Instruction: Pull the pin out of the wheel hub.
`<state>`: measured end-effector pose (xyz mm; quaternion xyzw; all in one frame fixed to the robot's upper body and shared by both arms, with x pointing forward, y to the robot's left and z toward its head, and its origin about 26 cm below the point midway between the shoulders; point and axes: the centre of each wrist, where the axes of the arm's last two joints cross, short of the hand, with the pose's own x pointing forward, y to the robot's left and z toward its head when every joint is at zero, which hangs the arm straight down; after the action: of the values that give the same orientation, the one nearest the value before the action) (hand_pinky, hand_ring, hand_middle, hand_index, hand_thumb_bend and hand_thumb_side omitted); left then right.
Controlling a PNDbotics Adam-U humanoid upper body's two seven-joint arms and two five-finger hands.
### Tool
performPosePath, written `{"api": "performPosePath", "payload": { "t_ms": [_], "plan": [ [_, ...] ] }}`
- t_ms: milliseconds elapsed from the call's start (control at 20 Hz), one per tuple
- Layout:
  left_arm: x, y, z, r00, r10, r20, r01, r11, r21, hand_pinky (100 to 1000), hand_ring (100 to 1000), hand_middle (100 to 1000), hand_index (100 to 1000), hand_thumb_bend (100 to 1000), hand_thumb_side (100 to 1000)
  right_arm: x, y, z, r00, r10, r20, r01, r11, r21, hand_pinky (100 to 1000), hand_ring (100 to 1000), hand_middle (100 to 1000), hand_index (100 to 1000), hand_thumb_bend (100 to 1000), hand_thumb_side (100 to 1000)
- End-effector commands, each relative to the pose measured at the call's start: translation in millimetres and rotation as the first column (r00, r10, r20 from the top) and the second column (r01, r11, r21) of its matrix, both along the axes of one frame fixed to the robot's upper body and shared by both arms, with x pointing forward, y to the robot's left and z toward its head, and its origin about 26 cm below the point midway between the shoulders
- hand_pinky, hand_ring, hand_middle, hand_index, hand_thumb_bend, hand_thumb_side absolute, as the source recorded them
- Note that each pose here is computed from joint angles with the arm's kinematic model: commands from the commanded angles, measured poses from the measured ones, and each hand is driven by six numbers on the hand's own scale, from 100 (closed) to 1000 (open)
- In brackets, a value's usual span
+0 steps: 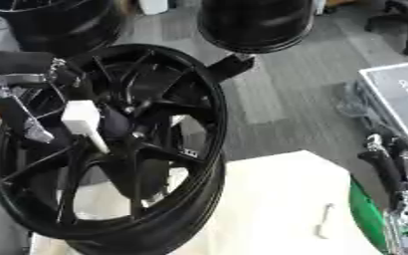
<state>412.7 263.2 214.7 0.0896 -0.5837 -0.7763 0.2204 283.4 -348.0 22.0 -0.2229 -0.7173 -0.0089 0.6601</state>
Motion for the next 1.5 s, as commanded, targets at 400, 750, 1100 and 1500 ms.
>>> {"api": "performPosePath", "payload": {
  "t_ms": [400,750,1100,1500],
  "plan": [
    [0.1,2.0,21.0,0.953,-0.301,-0.019,0.296,0.921,0.255,597,402,420,580,313,289,3.5,-4.1,9.4,1.000,0.010,0.024,-0.009,1.000,-0.019,687,538,570,753,100,727],
    [-4.1,2.9,35.7,0.946,-0.324,0.010,0.315,0.926,0.207,573,335,337,508,163,100,3.4,-4.3,8.9,1.000,0.008,0.023,-0.008,1.000,-0.015,687,538,570,753,100,731],
    [-24.5,28.0,90.5,0.952,-0.282,0.119,0.270,0.957,0.110,591,330,331,506,178,118,2.0,-6.1,7.0,1.000,-0.004,0.020,0.004,1.000,-0.008,687,538,570,753,100,736],
    [-74.2,122.0,128.6,0.992,-0.010,0.128,0.017,0.998,-0.055,573,327,331,515,240,140,-1.0,-9.1,4.4,0.999,-0.031,0.018,0.031,1.000,-0.001,686,538,569,753,100,734]
  ]
}}
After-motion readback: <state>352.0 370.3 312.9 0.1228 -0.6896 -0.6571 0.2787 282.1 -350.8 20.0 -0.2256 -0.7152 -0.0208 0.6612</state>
